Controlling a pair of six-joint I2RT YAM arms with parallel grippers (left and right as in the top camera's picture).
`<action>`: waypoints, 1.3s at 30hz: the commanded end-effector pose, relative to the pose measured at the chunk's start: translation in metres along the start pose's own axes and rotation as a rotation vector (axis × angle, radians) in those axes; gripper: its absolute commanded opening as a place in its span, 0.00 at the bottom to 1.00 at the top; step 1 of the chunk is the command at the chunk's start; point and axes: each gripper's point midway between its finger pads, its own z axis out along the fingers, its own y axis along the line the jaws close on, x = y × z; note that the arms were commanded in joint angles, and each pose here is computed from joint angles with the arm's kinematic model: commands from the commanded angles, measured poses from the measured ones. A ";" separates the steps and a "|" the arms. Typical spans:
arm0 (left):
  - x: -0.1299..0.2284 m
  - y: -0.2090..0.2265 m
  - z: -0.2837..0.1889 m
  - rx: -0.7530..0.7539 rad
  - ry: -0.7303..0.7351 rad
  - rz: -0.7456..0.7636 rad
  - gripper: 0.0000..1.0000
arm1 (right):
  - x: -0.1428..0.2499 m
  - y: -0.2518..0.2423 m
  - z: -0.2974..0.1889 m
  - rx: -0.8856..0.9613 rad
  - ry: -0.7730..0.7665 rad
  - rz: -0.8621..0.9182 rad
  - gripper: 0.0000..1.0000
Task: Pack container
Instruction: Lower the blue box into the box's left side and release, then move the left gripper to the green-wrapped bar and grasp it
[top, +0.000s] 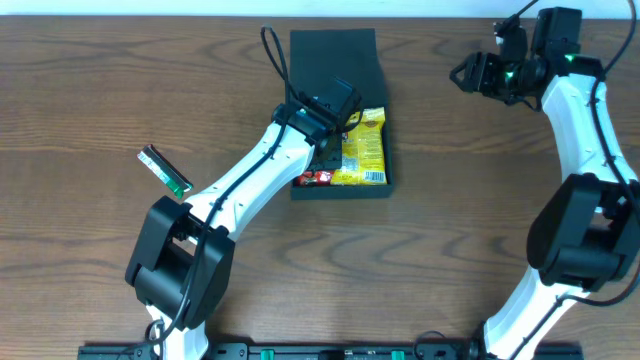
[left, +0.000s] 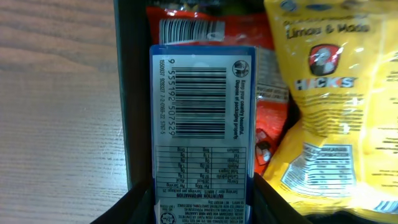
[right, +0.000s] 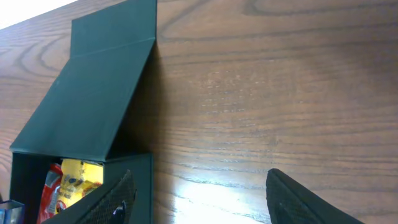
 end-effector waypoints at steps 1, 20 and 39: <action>0.002 0.000 0.001 0.002 0.005 -0.030 0.53 | -0.013 0.009 -0.018 -0.006 -0.045 -0.033 0.68; -0.056 0.080 -0.061 -0.183 -0.207 -0.213 0.68 | -0.013 0.009 -0.018 -0.005 -0.045 -0.033 0.68; 0.017 0.269 -0.018 -0.385 0.113 -0.792 0.70 | -0.013 0.009 -0.018 -0.005 -0.045 -0.061 0.69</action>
